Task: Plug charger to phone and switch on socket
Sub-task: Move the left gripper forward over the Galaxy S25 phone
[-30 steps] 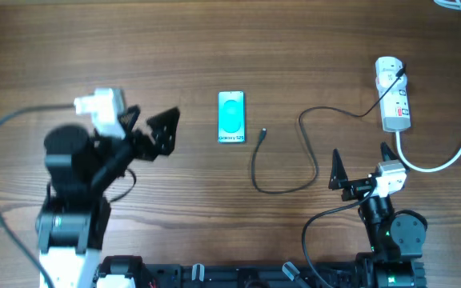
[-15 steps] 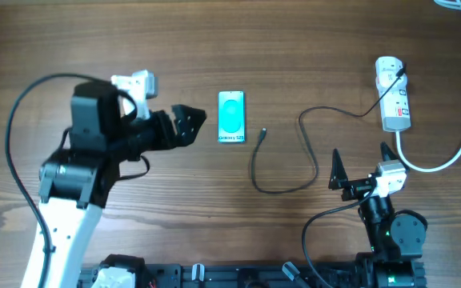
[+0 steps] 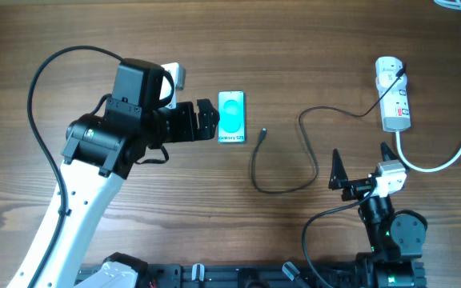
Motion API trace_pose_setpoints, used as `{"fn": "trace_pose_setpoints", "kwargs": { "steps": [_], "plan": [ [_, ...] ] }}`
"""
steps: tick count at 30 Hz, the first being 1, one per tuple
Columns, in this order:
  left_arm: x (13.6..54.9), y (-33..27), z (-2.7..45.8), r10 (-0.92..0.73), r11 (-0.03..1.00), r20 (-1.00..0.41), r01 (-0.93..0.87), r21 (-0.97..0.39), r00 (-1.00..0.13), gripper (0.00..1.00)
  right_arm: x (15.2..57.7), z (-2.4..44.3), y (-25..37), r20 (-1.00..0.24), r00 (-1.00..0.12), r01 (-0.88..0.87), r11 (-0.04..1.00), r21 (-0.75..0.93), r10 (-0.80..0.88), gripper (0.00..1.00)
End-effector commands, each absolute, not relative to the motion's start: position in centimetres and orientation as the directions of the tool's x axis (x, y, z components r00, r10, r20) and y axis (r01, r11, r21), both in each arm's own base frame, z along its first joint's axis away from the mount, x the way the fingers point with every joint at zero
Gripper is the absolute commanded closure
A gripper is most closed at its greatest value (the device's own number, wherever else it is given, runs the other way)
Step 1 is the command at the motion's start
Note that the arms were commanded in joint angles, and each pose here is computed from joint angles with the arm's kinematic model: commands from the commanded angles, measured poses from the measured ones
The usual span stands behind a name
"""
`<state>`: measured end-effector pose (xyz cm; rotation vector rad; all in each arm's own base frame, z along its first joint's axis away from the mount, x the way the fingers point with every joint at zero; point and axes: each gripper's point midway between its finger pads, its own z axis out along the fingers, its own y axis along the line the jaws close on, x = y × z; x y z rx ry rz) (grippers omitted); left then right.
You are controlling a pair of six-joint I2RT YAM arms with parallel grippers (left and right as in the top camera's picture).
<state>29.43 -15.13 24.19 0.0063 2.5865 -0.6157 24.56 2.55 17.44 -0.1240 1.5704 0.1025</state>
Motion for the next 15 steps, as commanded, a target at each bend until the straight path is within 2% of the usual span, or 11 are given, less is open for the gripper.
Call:
{"fn": "trace_pose_setpoints", "kwargs": {
  "steps": [1, 15],
  "plan": [
    [29.78, -15.24, 25.18, -0.107, 0.898, -0.482, 0.123, -0.422, -0.869, 0.00, 24.52, 17.68, 2.45, -1.000, 0.012, -0.136, 0.990, -0.027, -0.026, 0.00],
    [29.73, -15.23, 24.89, -0.106, 0.900, -0.472, 0.118, -0.420, -0.875, 0.00, 24.52, 17.68, 2.44, -1.000, 0.012, -0.136, 0.990, -0.027, -0.025, 0.00]
  ]
}}
